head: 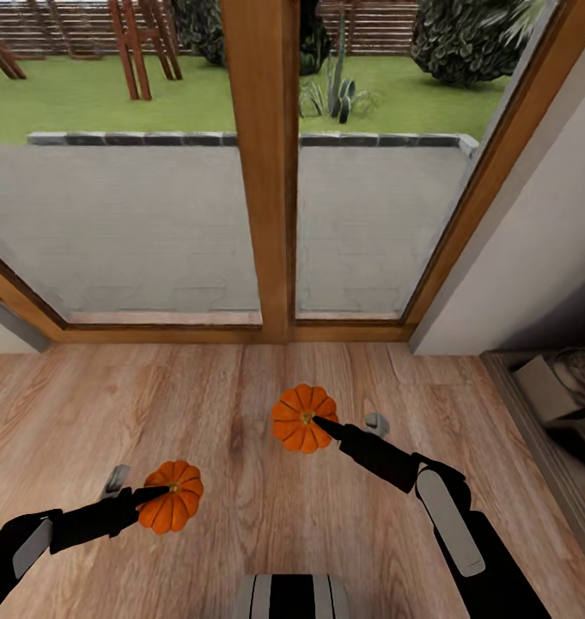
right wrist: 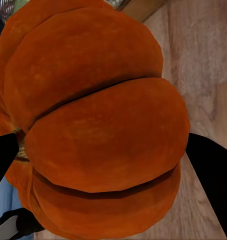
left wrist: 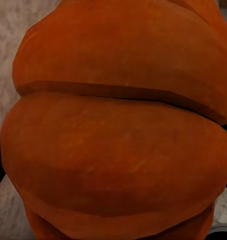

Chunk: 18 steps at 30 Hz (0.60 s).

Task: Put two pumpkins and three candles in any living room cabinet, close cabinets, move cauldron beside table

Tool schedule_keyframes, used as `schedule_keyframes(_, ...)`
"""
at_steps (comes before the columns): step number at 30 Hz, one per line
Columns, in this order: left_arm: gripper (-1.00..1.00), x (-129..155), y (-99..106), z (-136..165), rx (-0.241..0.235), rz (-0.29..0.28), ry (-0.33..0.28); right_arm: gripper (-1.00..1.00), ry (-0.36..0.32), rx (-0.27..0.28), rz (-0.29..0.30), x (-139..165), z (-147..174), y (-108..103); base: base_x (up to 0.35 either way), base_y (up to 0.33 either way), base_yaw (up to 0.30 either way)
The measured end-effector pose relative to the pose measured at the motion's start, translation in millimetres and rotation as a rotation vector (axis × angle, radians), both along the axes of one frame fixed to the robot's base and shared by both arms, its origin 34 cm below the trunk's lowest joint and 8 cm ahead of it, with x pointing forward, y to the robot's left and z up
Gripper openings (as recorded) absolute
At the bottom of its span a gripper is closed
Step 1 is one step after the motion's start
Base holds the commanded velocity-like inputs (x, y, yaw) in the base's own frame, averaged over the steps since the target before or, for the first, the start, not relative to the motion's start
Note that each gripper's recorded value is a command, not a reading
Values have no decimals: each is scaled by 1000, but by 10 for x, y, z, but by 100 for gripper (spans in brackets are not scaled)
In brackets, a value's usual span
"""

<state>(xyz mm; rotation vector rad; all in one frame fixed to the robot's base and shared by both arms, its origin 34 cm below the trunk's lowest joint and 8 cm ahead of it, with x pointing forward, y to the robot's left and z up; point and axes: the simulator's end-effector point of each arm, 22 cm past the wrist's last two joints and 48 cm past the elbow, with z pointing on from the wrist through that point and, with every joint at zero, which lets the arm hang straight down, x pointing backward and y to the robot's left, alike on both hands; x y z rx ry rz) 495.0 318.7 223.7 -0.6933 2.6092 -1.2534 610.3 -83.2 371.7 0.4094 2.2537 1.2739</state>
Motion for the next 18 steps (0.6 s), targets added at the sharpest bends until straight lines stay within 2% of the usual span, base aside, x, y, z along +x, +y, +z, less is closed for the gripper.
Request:
schedule_keyframes(11, -100, 117, 57, 203, 8, 3, -41, -100, -42, 2, -5, 52, 231, -3, -4, 0, 0)
schedule_keyframes(18, -100, 184, 62, 328, 10, 2, -67, -100, -70, 3, -5, 79, 389, 7, -157, 0, 0)
